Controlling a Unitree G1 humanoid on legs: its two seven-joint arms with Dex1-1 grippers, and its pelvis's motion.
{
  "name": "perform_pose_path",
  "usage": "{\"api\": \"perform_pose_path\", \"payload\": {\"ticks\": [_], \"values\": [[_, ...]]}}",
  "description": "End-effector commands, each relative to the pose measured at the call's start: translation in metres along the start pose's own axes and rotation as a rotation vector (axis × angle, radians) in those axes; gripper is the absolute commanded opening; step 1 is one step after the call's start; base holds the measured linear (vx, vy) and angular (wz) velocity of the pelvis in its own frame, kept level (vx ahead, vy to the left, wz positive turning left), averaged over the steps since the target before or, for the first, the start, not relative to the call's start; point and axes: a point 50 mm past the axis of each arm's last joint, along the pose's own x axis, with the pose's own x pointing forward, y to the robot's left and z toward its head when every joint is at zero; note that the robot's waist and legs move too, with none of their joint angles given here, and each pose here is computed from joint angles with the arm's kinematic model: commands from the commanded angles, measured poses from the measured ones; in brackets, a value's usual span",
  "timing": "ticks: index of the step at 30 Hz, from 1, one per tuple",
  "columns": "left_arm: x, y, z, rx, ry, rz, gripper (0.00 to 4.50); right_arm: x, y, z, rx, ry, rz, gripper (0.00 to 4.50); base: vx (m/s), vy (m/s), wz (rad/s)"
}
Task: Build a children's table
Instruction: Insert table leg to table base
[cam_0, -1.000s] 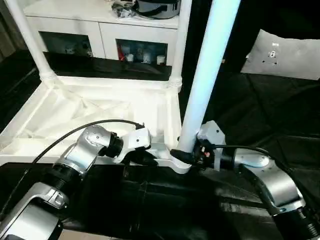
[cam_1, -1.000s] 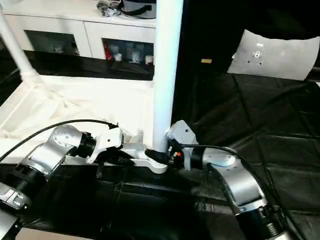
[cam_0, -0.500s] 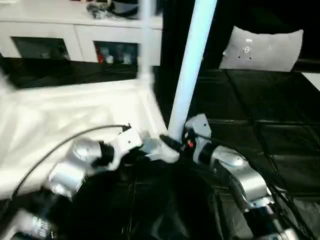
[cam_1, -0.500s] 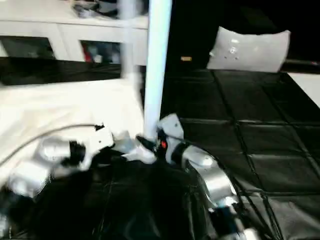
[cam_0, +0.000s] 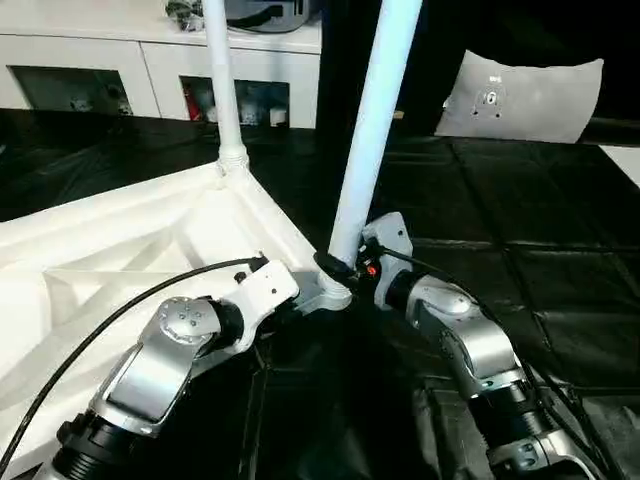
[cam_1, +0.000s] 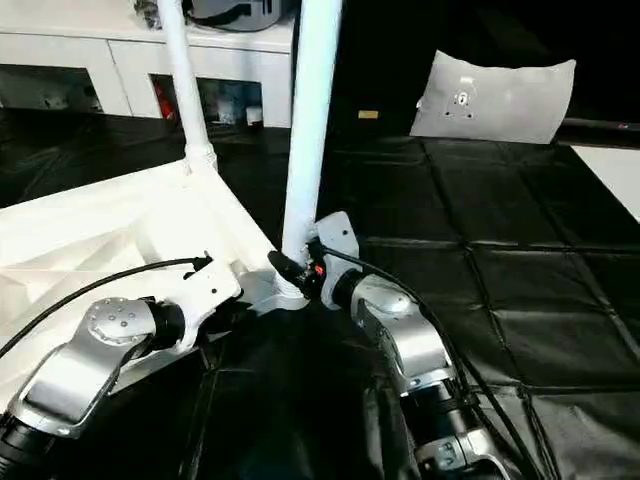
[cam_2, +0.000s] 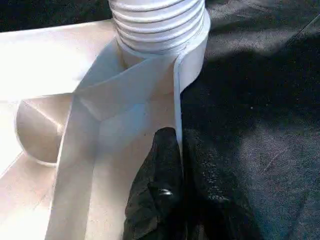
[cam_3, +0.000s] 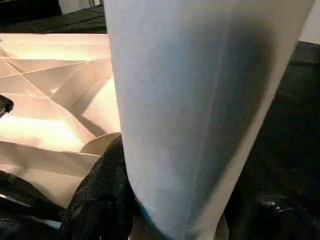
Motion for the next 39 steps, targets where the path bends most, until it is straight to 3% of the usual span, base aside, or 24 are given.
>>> {"api": "perform_pose_path", "payload": {"ticks": [1, 3, 12, 18, 23, 26, 29, 32, 39], "values": [[0.000, -0.004, 0.011, 0.033, -0.025, -0.043, 0.00, -0.004, 0.003, -0.049, 0.083, 0.217, -0.001, 2.28, 0.000, 0.000, 0.00], [0.000, 0.000, 0.011, 0.030, -0.020, -0.035, 0.00, -0.004, 0.003, -0.049, 0.086, 0.214, 0.003, 2.63, 0.000, 0.000, 0.00], [-0.002, 0.010, 0.014, 0.007, -0.040, -0.028, 0.00, -0.008, 0.000, -0.049, 0.071, 0.198, 0.024, 3.37, 0.000, 0.000, 0.00], [-0.003, 0.019, 0.013, 0.083, -0.032, -0.050, 0.00, -0.021, -0.005, -0.045, 0.043, 0.150, 0.031, 3.83, 0.000, 0.000, 0.00], [0.000, 0.026, 0.011, 0.139, -0.033, -0.129, 0.00, -0.044, -0.013, -0.043, -0.004, 0.097, 0.059, 4.33, 0.000, 0.000, 0.00], [0.000, 0.031, 0.008, 0.197, -0.037, -0.224, 0.00, -0.065, -0.018, -0.038, -0.036, 0.092, 0.117, 4.46, 0.000, 0.000, 0.00], [0.000, 0.030, 0.006, 0.205, -0.046, -0.284, 0.00, -0.071, -0.020, -0.035, -0.057, 0.088, 0.139, 4.46, 0.000, 0.000, 0.00], [-0.001, 0.030, 0.003, 0.234, -0.048, -0.396, 0.00, -0.083, -0.023, -0.021, -0.104, 0.079, 0.233, 4.46, 0.000, 0.000, 0.00], [-0.002, 0.031, 0.003, 0.283, -0.033, -0.498, 0.00, -0.081, -0.022, -0.011, -0.192, 0.112, 0.333, 4.46, 0.000, 0.000, 0.00]]}}
